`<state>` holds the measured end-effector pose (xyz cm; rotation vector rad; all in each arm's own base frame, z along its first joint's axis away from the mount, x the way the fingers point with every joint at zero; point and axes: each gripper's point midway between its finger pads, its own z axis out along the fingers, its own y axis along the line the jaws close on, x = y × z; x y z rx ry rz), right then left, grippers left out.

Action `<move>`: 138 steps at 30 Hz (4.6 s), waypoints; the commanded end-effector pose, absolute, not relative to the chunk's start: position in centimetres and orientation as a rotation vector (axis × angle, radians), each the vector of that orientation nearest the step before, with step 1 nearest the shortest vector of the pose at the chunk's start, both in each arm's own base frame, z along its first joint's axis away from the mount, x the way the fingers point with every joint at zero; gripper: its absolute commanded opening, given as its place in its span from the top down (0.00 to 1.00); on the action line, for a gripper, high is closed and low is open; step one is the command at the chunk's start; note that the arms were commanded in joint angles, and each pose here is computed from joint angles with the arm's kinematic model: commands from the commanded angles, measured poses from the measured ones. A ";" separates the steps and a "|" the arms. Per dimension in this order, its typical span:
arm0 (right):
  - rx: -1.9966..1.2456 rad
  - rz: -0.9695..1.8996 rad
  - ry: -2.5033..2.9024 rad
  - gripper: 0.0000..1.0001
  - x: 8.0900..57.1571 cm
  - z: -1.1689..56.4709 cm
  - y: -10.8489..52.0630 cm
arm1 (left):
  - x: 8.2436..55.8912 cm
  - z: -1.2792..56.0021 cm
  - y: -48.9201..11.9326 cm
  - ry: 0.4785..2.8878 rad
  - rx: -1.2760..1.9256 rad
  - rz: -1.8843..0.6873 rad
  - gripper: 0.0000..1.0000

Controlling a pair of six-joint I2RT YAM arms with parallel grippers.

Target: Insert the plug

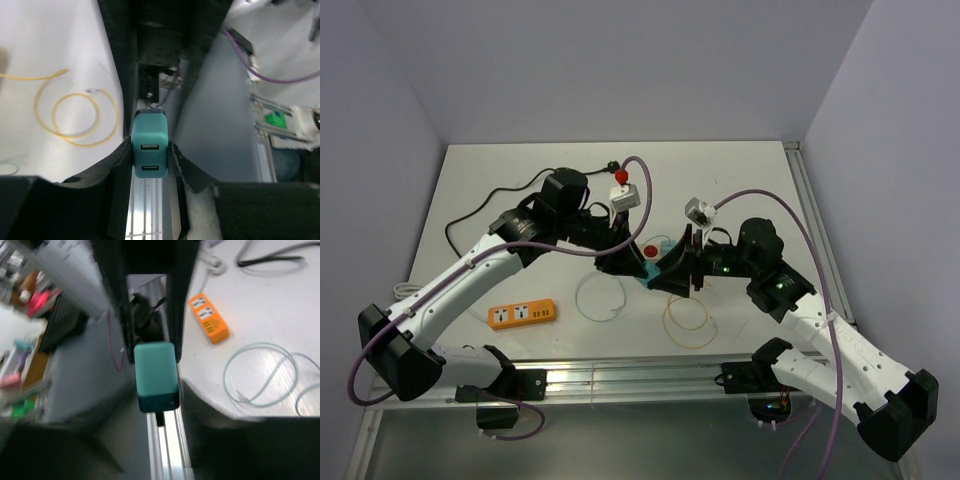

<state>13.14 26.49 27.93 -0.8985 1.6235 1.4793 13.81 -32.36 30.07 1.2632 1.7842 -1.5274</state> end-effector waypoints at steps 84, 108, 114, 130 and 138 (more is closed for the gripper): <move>-0.016 0.642 1.873 0.17 20.4 24.6 12.9 | 31.6 11.6 -36.1 1.900 1.583 -0.539 1.00; -0.016 0.638 1.885 0.17 20.6 24.0 13.0 | 31.3 8.9 -35.7 1.959 1.649 -0.540 1.00; -0.018 0.636 1.881 0.16 20.7 24.1 13.0 | 31.2 7.7 -34.3 1.933 1.724 -0.483 1.00; -0.007 0.657 1.864 0.16 20.6 24.6 13.1 | 33.7 6.2 -34.0 1.931 1.767 -0.369 1.00; 0.054 0.647 1.799 0.16 20.4 25.9 12.0 | 33.3 4.3 -34.7 1.905 1.788 -0.364 1.00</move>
